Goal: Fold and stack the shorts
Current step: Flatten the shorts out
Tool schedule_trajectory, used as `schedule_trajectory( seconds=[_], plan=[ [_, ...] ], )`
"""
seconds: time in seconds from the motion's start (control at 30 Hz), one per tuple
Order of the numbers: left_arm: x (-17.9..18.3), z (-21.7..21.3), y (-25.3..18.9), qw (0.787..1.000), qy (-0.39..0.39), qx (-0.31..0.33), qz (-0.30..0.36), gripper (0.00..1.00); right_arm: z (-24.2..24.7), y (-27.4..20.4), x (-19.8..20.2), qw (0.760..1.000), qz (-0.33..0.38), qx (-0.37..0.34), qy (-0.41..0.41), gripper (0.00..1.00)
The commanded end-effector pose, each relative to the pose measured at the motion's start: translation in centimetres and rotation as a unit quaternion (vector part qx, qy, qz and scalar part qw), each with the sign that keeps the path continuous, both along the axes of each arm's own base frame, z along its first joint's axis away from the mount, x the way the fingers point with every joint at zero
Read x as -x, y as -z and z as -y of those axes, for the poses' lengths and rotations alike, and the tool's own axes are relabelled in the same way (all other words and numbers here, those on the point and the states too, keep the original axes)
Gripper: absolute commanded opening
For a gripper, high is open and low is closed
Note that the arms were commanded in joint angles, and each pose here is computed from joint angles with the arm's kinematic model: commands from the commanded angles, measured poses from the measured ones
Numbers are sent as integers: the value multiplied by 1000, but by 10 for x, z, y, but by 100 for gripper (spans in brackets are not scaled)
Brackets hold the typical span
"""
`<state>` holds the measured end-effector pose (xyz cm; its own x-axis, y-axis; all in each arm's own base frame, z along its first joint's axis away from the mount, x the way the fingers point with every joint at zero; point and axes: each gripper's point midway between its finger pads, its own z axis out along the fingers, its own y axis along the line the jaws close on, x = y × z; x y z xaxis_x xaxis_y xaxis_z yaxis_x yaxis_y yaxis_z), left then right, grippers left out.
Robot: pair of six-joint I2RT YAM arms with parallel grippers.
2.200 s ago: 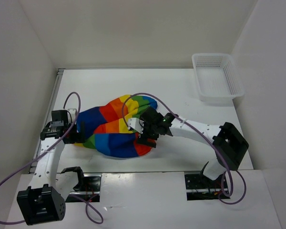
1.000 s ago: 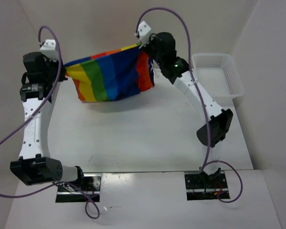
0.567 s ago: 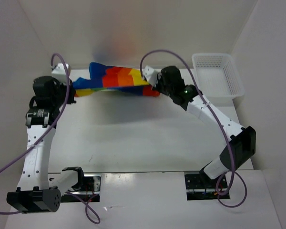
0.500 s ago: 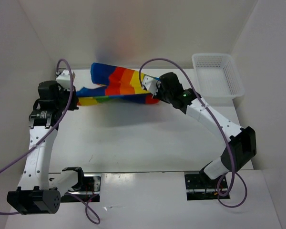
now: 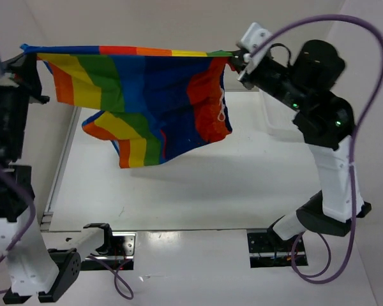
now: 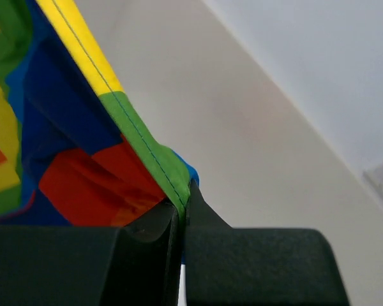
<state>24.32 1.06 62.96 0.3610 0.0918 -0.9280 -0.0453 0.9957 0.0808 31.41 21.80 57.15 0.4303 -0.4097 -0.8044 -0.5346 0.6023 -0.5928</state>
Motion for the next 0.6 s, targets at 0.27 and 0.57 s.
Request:
schedule_trajectory(
  seconds=[0.27,0.57],
  plan=[
    [6,-16,-38,998,-42,5,56,0,17,-12,63,993,-74,-72,-53,0],
    [-186,-17,114,986,5,6,-169,0,23,112,-111,973,-176,-67,132,0]
  ],
)
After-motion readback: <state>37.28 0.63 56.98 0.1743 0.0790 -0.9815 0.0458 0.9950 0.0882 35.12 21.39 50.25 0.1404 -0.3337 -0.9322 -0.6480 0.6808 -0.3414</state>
